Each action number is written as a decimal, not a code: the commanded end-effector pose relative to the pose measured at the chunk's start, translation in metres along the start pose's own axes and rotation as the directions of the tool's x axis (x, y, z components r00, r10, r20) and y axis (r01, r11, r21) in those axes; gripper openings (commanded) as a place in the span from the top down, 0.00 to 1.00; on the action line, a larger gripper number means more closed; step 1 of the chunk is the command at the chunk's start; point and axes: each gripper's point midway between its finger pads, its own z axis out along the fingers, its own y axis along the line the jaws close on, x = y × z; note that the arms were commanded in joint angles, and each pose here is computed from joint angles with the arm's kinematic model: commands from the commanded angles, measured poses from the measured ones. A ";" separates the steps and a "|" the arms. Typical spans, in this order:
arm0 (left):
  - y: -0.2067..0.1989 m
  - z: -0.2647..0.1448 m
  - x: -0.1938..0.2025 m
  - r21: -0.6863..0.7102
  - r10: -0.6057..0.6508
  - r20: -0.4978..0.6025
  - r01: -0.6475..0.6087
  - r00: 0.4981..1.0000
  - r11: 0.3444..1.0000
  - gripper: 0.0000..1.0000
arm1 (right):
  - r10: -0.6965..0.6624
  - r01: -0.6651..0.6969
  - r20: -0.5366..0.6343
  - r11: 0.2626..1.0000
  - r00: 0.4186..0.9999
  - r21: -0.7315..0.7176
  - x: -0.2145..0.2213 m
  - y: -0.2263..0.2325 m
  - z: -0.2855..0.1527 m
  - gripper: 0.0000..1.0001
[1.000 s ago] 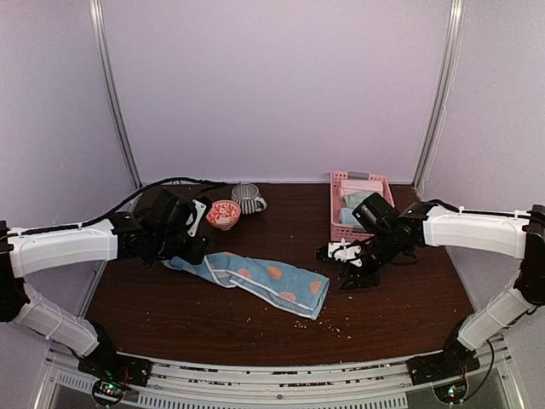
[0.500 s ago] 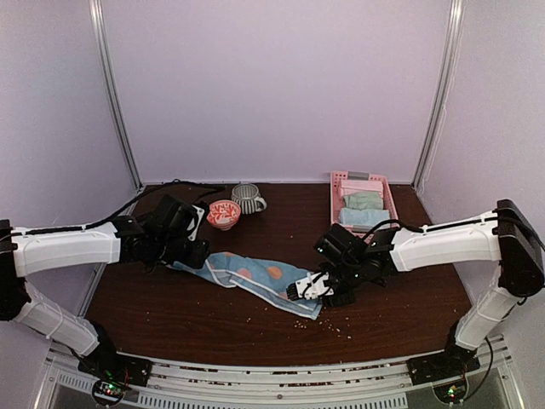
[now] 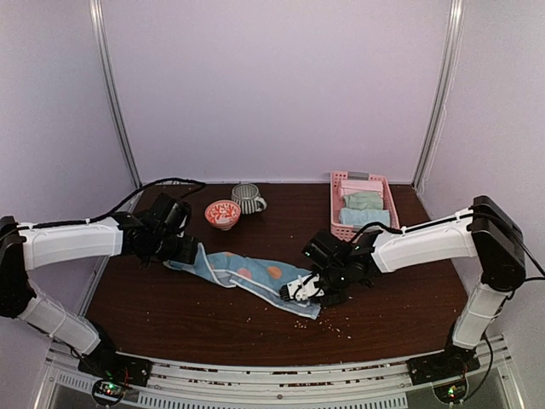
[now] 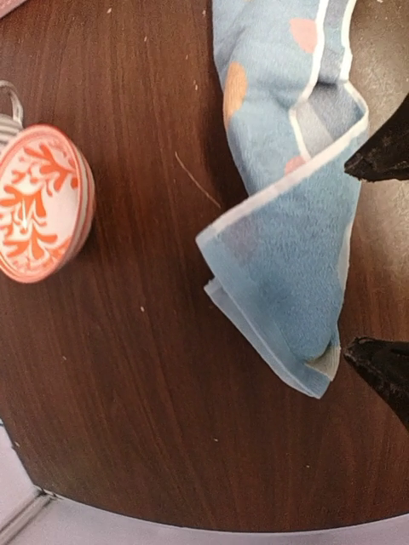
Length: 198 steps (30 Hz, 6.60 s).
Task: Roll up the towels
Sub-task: Pick up the towel from the center of the board.
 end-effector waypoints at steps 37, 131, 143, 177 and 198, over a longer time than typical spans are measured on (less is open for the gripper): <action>-0.011 0.021 0.010 0.108 -0.087 -0.229 0.114 0.970 0.988 0.97 | 0.563 -0.556 0.139 0.827 0.815 -0.090 0.028 -0.084 -0.033 1.00; 0.005 -0.037 0.127 -0.194 -0.198 -0.418 0.126 0.886 0.973 0.18 | 0.698 -0.713 0.209 0.701 0.685 -0.004 0.078 -0.119 -0.073 1.00; -0.035 -0.041 -0.006 0.078 0.072 -0.175 -0.059 0.982 0.995 0.39 | 0.696 -0.709 0.207 0.705 0.688 -0.012 0.078 -0.117 -0.072 1.00; -0.058 0.077 -0.019 0.728 0.409 -0.080 -0.227 0.909 0.647 0.38 | 0.689 -0.690 0.176 0.721 0.703 -0.066 0.076 -0.105 -0.062 1.00; -0.052 0.098 0.017 0.760 0.401 -0.216 -0.105 0.890 0.642 0.56 | 0.690 -0.686 0.159 0.722 0.706 -0.088 0.076 -0.100 -0.056 0.99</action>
